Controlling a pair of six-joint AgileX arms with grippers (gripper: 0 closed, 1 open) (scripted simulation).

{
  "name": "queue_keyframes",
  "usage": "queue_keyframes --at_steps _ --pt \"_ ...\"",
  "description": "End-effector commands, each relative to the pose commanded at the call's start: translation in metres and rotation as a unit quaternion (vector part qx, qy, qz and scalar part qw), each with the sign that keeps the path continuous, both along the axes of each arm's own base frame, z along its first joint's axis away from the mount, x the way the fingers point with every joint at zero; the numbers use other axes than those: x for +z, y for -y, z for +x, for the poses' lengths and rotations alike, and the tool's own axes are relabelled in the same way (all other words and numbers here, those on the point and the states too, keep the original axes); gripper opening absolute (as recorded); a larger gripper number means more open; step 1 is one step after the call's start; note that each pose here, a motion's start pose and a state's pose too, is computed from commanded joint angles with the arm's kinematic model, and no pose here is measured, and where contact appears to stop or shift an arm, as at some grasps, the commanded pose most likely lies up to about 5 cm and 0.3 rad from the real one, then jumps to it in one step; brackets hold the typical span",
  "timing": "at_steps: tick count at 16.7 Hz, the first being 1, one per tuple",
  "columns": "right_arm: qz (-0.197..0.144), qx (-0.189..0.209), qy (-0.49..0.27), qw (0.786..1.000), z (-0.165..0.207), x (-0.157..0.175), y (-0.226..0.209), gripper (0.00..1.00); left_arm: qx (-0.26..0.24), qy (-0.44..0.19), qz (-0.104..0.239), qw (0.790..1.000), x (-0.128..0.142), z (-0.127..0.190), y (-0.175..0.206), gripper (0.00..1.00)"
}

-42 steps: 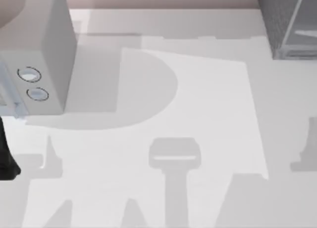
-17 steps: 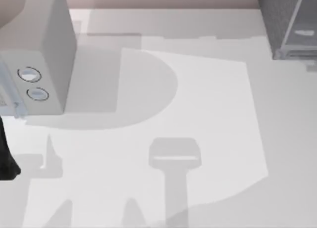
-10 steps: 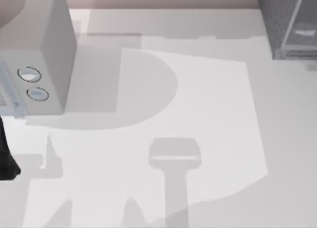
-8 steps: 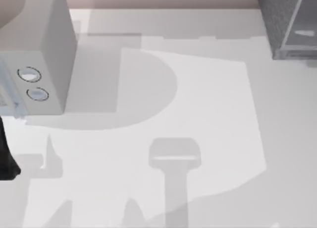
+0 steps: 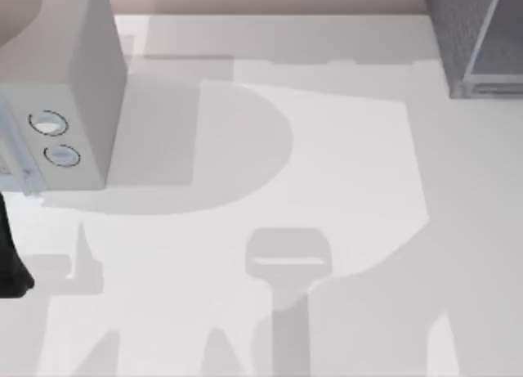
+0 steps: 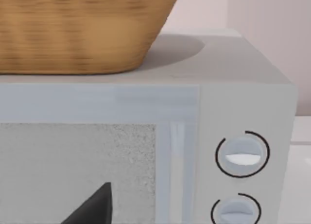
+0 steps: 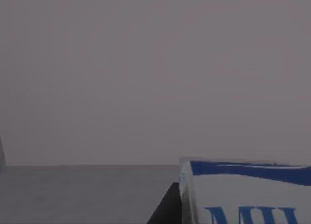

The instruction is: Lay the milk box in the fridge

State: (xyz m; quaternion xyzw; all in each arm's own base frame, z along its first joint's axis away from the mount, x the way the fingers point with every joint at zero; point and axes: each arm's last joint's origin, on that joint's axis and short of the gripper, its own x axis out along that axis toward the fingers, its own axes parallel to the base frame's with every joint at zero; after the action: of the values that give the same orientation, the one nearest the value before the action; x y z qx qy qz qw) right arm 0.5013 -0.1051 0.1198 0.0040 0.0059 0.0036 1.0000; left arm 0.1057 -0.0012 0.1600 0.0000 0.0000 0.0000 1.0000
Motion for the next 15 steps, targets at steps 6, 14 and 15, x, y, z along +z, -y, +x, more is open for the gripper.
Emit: queue_keyframes --at_steps 6,14,15 --pt "-0.001 0.000 0.002 1.000 0.023 0.009 -0.002 0.00 0.000 0.000 0.000 1.000 0.000 0.000 0.000 1.00" --pt "-0.001 0.000 0.002 1.000 0.023 0.009 -0.002 0.38 0.000 0.000 0.000 1.000 0.000 0.000 0.000 1.00" --pt "-0.001 0.000 0.002 1.000 0.023 0.009 -0.002 0.45 0.000 0.000 0.000 1.000 0.000 0.000 0.000 1.00"
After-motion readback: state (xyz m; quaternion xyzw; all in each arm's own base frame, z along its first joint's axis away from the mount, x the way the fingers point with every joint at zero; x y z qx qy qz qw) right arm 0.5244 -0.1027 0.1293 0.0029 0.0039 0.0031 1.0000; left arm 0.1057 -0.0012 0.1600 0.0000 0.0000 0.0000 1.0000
